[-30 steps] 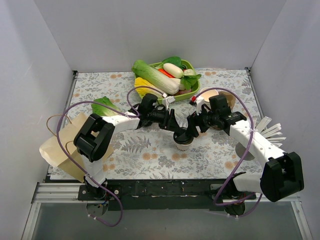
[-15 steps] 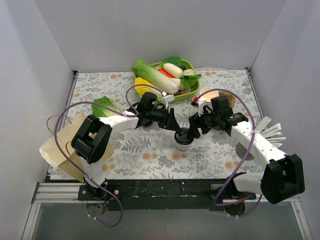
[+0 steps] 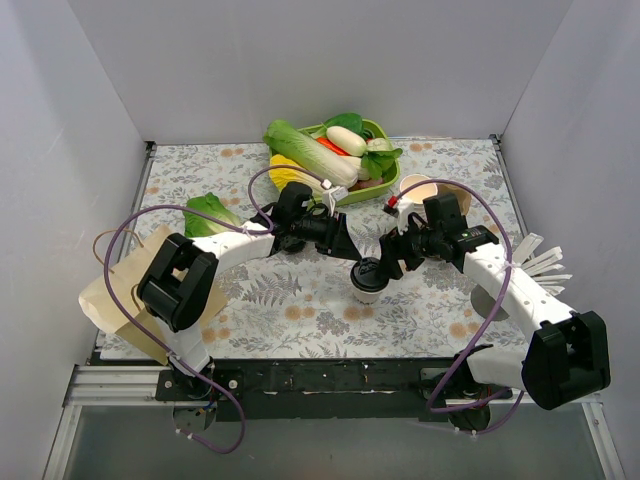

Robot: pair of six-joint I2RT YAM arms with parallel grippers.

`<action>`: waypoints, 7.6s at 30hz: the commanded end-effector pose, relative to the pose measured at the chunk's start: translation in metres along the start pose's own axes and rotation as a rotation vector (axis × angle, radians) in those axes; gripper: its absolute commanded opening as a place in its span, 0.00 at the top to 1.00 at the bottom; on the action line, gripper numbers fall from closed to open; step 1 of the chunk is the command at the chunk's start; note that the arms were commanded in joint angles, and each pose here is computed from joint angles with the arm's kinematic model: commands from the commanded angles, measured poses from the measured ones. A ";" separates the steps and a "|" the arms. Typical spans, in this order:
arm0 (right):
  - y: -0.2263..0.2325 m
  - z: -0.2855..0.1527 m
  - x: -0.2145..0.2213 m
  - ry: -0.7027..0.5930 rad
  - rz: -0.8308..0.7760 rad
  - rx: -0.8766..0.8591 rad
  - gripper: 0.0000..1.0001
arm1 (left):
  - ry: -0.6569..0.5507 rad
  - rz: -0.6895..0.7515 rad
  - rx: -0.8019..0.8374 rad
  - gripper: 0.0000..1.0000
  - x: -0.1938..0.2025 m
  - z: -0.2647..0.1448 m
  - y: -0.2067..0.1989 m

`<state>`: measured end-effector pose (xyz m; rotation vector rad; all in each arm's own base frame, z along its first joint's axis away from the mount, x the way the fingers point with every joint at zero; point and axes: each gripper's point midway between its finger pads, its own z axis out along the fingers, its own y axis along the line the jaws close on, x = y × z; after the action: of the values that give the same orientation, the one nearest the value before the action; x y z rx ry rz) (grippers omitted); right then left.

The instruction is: Pack the takeout coffee

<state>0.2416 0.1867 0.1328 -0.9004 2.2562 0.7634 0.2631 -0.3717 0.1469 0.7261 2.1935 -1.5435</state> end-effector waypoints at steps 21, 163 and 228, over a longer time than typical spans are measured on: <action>0.028 -0.007 0.008 0.002 -0.015 -0.144 0.19 | 0.046 0.049 0.103 0.59 0.014 -0.010 -0.027; 0.059 0.006 0.007 -0.018 -0.619 -0.272 0.06 | 0.141 -0.002 0.050 0.58 0.040 0.006 0.002; 0.045 0.016 0.138 0.296 -0.451 -0.472 0.31 | 0.219 -0.290 0.182 0.41 0.088 0.026 0.030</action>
<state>0.1877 0.2262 0.1226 -1.6478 1.5705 0.9414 0.2154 -0.3658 0.1014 0.7194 2.3174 -2.0244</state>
